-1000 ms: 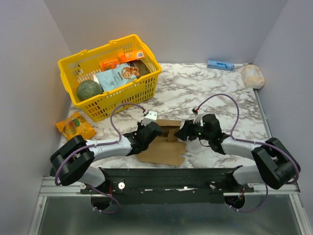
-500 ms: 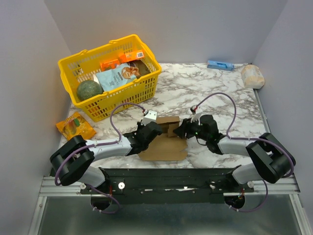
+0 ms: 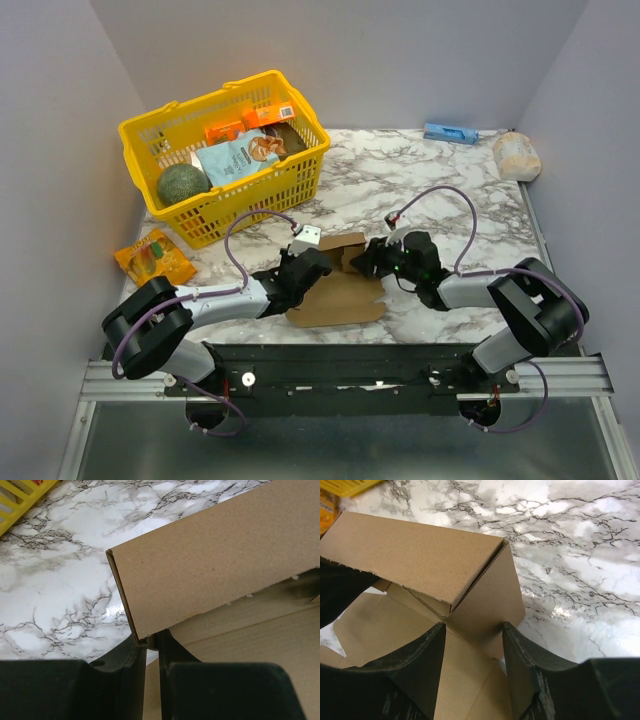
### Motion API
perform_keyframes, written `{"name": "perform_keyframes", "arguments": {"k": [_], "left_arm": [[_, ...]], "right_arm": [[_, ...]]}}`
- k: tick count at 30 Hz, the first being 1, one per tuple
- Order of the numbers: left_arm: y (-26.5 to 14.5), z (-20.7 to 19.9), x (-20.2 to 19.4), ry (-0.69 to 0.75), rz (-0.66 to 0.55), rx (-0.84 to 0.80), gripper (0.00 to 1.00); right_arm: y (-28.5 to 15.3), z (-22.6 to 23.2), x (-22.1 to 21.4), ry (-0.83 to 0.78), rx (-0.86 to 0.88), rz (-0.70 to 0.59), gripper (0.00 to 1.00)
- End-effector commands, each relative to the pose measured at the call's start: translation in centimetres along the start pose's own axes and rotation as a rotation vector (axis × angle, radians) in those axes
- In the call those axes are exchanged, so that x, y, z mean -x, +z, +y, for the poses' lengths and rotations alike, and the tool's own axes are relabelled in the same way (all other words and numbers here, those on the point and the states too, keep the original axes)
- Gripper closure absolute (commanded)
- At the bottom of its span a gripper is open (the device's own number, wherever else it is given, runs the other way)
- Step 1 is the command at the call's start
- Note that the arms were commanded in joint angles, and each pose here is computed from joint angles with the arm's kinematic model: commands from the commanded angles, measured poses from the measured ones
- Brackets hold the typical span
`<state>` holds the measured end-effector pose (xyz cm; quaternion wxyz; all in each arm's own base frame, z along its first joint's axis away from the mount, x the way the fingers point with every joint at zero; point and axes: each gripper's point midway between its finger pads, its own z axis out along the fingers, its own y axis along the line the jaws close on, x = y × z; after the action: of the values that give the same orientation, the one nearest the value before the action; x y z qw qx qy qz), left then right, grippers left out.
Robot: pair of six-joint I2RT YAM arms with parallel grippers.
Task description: Fold the paper box
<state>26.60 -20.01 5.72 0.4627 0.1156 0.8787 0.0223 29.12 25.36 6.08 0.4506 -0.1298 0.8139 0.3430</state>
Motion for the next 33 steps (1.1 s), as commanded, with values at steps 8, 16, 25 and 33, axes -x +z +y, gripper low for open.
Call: {"name": "perform_keyframes", "arguments": {"k": [8,16,25,33], "left_arm": [[-0.2,0.0,-1.1,0.054,0.037,-0.013,0.81],[-0.3,-0.6,-0.7,0.016,0.038,-0.030,0.81],[-0.3,-1.5,0.1,-0.022,0.032,-0.058,0.81],[-0.3,-2.3,0.0,-0.049,0.036,-0.093,0.81]], "right_arm": [[1.2,-1.5,2.6,-0.005,-0.108,-0.115,0.50],[1.4,-2.5,2.5,-0.020,-0.244,-0.134,0.63],[0.0,-4.7,2.6,-0.011,-0.469,-0.187,0.64],[-0.9,-6.9,2.0,0.039,-0.695,-0.176,0.64]]}}
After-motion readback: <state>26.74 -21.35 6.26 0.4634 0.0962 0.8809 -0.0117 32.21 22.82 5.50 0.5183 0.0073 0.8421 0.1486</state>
